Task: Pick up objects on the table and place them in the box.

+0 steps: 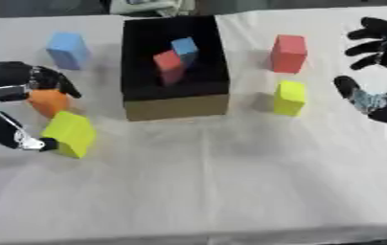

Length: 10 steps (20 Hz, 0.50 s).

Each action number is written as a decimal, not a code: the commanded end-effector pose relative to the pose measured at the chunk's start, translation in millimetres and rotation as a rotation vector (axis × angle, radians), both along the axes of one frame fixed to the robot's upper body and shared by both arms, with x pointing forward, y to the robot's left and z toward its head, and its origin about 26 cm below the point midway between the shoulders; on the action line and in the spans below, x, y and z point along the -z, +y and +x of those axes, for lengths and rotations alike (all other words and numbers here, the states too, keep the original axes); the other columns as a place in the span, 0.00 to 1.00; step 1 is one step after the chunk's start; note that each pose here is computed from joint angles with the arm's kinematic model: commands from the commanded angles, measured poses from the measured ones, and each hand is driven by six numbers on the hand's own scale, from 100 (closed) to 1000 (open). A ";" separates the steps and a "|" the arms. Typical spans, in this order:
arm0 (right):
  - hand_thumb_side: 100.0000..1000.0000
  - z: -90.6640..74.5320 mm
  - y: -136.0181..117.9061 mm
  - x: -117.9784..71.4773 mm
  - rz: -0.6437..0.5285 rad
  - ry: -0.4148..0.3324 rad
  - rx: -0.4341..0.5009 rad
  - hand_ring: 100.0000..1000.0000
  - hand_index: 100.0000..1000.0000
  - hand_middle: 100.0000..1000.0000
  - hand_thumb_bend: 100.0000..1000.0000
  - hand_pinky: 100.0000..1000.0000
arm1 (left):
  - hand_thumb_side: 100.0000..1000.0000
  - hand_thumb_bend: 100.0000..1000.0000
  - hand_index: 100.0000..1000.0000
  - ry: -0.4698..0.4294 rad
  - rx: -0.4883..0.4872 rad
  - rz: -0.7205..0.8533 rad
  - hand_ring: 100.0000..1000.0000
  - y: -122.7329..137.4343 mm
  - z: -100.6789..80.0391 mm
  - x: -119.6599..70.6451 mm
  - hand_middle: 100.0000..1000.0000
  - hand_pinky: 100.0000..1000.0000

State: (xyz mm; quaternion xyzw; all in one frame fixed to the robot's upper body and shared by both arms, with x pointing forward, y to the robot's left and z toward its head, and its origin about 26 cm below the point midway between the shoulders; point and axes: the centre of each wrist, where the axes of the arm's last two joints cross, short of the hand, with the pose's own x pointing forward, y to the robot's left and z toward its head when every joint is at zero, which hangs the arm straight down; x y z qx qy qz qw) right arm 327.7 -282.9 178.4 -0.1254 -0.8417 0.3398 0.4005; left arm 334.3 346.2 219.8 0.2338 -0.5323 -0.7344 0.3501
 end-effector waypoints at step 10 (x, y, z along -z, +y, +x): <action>0.26 0.6 -1.8 -5.1 -0.020 -0.011 -0.002 0.73 0.95 0.79 0.27 0.62 | 0.22 0.42 0.86 0.059 -0.002 0.076 0.78 0.9 12.5 6.1 0.73 0.80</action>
